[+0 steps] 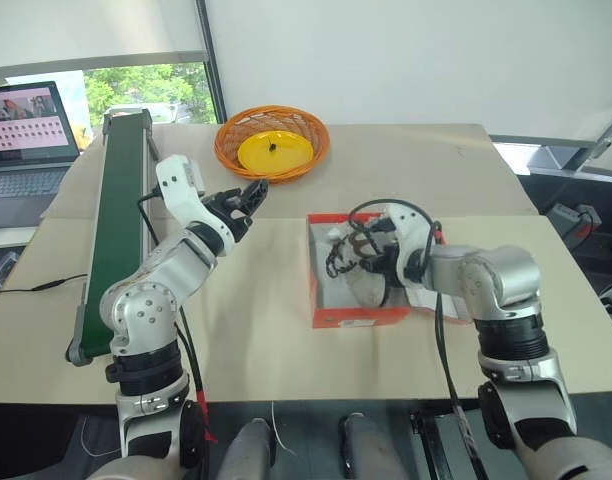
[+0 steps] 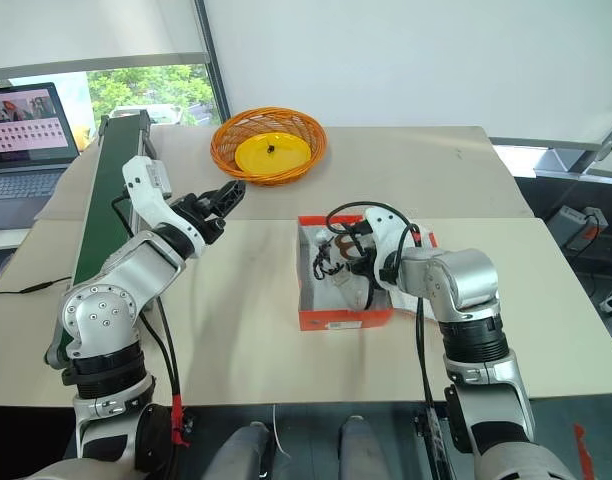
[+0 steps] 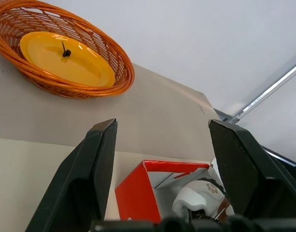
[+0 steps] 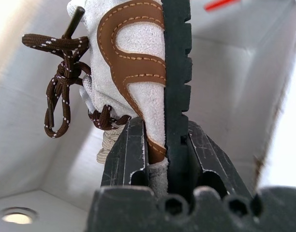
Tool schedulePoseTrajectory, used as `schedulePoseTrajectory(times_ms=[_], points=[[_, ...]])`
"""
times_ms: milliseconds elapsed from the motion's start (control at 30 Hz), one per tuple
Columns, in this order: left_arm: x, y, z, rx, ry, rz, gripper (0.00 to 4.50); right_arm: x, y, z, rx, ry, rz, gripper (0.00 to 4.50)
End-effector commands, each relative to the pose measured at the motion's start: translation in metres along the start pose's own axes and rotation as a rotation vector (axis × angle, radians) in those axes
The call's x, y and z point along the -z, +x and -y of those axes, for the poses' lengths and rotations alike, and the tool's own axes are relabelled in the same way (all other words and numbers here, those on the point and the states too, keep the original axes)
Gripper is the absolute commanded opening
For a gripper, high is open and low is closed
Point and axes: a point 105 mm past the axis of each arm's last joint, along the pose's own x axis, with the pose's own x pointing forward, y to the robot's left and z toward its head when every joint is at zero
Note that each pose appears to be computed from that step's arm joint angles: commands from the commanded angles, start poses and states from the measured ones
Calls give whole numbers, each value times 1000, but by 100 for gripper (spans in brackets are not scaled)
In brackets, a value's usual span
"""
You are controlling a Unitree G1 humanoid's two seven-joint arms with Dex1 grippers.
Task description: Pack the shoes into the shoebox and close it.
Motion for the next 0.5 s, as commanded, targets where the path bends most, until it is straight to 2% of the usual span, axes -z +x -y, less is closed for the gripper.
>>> schedulePoseTrajectory(times_ms=[33, 333, 400, 433, 500], points=[[-11, 0, 12, 33, 18, 42, 322, -19, -9, 7, 45, -35, 88, 46], [-14, -8, 12, 6, -2, 64, 322, -12, -6, 22, 138, -93, 92, 46], [-14, -11, 11, -5, -2, 64, 322, -8, -3, 22, 149, -112, 84, 146], [-15, -11, 11, -7, -2, 64, 322, -6, -2, 22, 158, -132, 79, 164], [-19, -13, 7, -42, -2, 81, 322, -4, 0, 23, 177, -169, 77, 235]])
